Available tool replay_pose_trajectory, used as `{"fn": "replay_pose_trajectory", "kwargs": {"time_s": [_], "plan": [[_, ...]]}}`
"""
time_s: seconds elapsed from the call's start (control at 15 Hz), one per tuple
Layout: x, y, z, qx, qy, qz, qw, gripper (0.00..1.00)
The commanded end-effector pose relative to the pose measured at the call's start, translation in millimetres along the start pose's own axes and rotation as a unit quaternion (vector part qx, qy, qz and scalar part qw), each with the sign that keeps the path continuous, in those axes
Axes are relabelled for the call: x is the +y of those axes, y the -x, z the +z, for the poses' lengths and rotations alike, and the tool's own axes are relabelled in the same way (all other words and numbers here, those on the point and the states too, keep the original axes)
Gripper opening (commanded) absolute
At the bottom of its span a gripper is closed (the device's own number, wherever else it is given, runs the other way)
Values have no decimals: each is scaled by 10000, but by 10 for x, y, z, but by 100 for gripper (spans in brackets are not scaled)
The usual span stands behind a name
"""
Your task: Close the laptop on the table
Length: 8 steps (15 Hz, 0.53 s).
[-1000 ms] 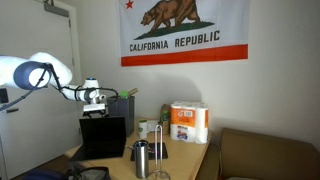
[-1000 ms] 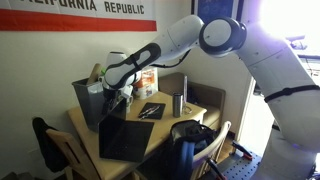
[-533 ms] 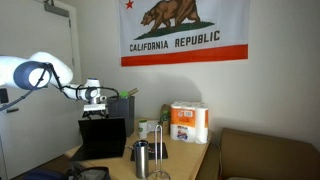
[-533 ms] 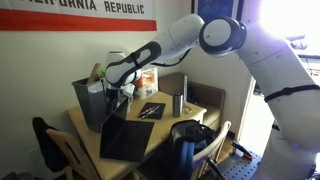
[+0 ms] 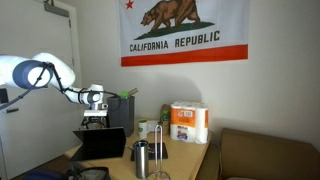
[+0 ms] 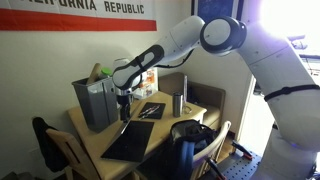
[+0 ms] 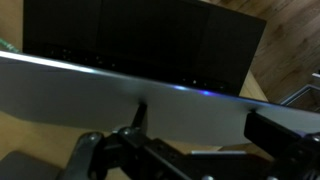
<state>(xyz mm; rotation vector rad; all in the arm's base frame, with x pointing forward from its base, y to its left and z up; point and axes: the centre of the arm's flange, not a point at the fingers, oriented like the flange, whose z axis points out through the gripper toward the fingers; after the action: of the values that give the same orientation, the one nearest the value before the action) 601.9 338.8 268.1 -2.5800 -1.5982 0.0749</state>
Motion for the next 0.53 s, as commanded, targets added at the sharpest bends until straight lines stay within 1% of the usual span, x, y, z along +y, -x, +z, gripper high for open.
{"fn": "replay_pose_trajectory", "kwargs": {"time_s": [0.0, 0.2, 0.47], "plan": [[-113, 476, 383, -327, -378, 94, 9987, 100], [-169, 692, 685, -436, -546, 217, 9973, 100], [-264, 844, 953, -424, -599, 302, 9968, 100]]}}
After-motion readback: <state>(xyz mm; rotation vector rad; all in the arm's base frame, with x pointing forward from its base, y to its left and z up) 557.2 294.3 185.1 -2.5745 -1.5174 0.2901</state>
